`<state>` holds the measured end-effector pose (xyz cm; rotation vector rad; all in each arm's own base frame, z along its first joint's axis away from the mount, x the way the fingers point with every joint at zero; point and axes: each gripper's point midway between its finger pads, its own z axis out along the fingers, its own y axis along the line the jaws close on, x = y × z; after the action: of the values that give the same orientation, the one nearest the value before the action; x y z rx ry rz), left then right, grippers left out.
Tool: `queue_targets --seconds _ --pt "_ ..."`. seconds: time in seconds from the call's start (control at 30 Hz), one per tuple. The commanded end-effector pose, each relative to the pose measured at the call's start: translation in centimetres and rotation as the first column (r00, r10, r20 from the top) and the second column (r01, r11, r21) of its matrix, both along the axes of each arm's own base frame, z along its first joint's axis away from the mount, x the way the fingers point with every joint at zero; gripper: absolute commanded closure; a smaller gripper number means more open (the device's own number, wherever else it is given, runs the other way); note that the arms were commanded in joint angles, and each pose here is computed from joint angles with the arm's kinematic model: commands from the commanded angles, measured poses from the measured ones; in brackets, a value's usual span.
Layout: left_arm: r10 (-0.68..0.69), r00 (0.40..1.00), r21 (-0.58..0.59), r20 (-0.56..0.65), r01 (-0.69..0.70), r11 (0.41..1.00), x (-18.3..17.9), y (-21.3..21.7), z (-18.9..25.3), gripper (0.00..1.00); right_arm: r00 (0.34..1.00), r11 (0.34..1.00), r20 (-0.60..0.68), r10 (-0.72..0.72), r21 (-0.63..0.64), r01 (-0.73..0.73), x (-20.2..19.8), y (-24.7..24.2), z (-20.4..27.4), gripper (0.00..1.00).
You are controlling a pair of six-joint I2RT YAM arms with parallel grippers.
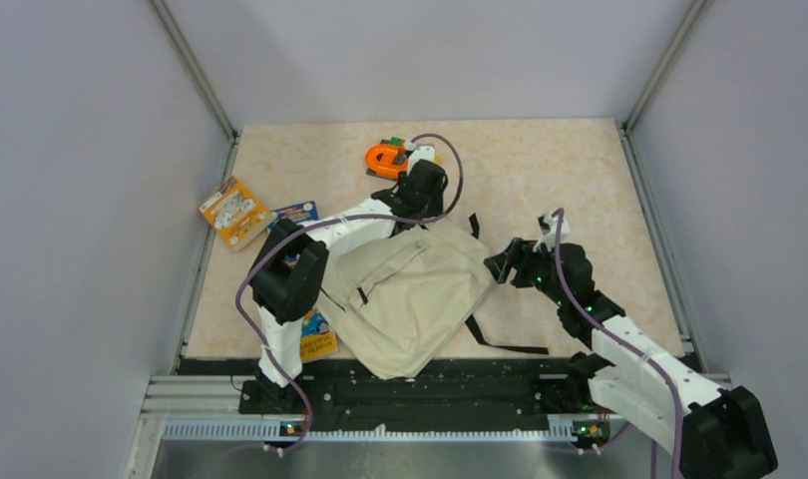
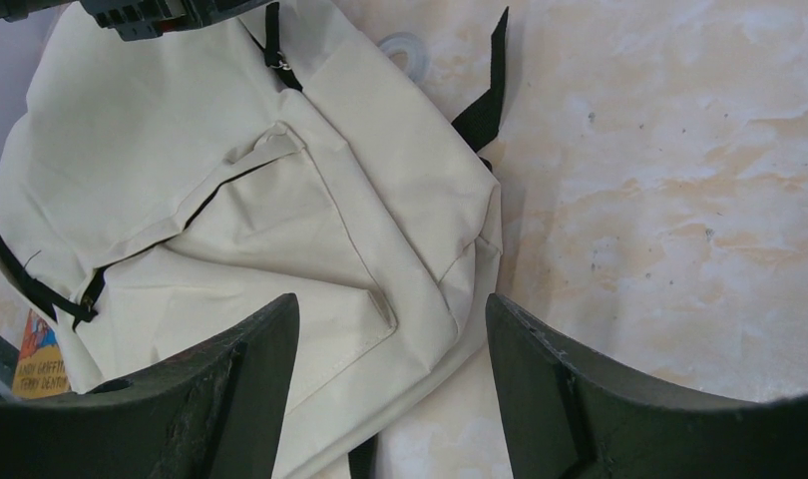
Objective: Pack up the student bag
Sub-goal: Unzip the student bag at the center of the board.
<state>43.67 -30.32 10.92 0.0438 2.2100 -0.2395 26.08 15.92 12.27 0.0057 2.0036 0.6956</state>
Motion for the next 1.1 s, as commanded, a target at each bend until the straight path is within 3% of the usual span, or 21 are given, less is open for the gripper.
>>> queue_targets --seconds 0.0,0.77,1.07 --pt "0.068 0.997 0.036 0.026 -0.068 0.997 0.4 0.9 0.2 0.44 0.999 0.999 0.028 0.031 0.010 -0.031 -0.4 0.5 0.7 0.32" --pt "0.106 0.992 0.094 -0.075 -0.099 0.991 -1.7 1.4 -4.2 0.55 1.000 1.000 0.023 0.006 -0.005 -0.006 -0.2 0.1 0.5 0.33" --pt "0.130 0.987 0.131 -0.097 -0.117 0.984 -2.3 2.1 -5.5 0.68 1.000 1.000 0.023 0.015 -0.008 -0.014 -0.3 0.2 0.3 0.29"
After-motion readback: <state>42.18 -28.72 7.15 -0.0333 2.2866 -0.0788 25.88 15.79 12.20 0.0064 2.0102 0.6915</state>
